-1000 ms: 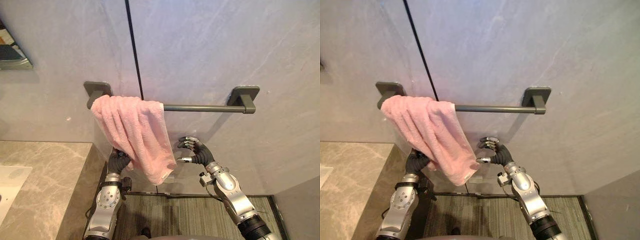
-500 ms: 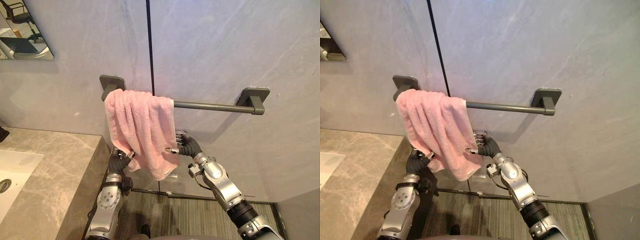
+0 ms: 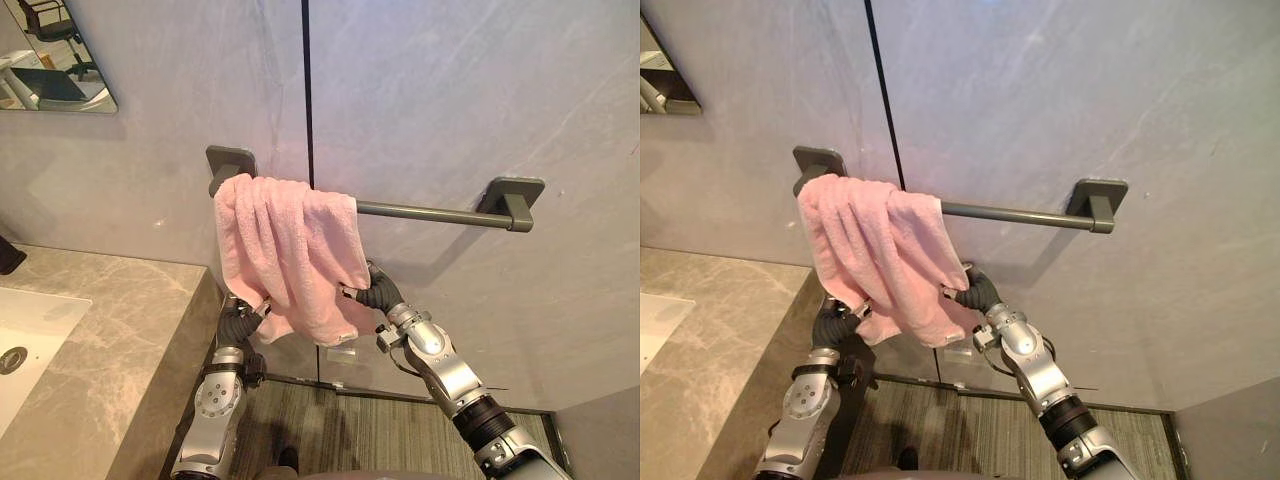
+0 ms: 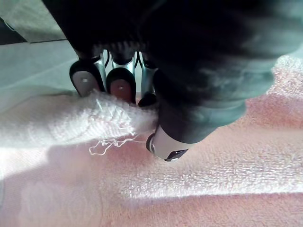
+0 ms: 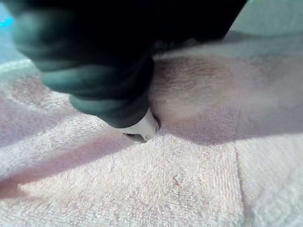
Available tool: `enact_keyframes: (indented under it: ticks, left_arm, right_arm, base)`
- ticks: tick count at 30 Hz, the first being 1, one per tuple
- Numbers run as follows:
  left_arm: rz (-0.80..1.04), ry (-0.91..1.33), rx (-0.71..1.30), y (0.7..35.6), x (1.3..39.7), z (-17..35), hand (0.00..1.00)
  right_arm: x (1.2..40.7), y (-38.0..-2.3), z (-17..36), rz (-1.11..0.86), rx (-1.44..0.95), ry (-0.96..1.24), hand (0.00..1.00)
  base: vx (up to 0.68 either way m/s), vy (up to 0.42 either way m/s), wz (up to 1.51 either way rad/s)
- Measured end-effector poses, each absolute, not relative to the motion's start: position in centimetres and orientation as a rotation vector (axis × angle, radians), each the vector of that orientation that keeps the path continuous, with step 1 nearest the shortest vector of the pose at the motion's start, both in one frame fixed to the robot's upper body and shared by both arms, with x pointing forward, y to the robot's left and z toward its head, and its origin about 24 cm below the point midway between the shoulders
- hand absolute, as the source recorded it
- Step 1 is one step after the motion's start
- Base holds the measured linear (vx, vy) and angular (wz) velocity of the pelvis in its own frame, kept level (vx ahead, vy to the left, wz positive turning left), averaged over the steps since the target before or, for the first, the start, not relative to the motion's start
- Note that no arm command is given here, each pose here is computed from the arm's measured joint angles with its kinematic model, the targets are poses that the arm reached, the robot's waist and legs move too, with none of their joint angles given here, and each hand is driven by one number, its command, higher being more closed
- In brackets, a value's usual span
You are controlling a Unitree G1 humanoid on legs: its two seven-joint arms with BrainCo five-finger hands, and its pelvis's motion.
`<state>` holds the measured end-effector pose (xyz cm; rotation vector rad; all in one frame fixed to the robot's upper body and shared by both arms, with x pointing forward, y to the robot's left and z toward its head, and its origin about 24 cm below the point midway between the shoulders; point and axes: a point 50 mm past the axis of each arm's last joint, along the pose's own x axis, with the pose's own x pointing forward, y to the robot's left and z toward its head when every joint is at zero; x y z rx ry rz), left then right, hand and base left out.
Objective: Organize washtable
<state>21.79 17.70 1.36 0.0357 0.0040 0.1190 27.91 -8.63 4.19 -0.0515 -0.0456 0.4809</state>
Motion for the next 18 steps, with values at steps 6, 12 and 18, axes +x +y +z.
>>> enact_keyframes:
  ticks: [6, 12, 18]
  left_arm:
    - [0.12, 0.004, 0.036, 17.7, 21.8, 1.4, 1.0]
    - [0.126, 0.003, 0.036, 17.9, 21.8, 1.4, 1.0]
    - [0.156, 0.0, 0.028, 18.3, 21.8, 1.4, 1.0]
  right_arm:
    - [27.9, -8.5, 4.2, 0.474, -0.024, -0.047, 1.0]
    - [27.7, -9.3, 3.8, 0.42, 0.011, -0.032, 1.0]
    - [27.4, -11.5, 3.3, 0.327, 0.035, -0.019, 1.0]
  base:
    - [0.0, 0.0, 0.0]
    - [0.0, 0.0, 0.0]
    - [0.0, 0.0, -0.01]
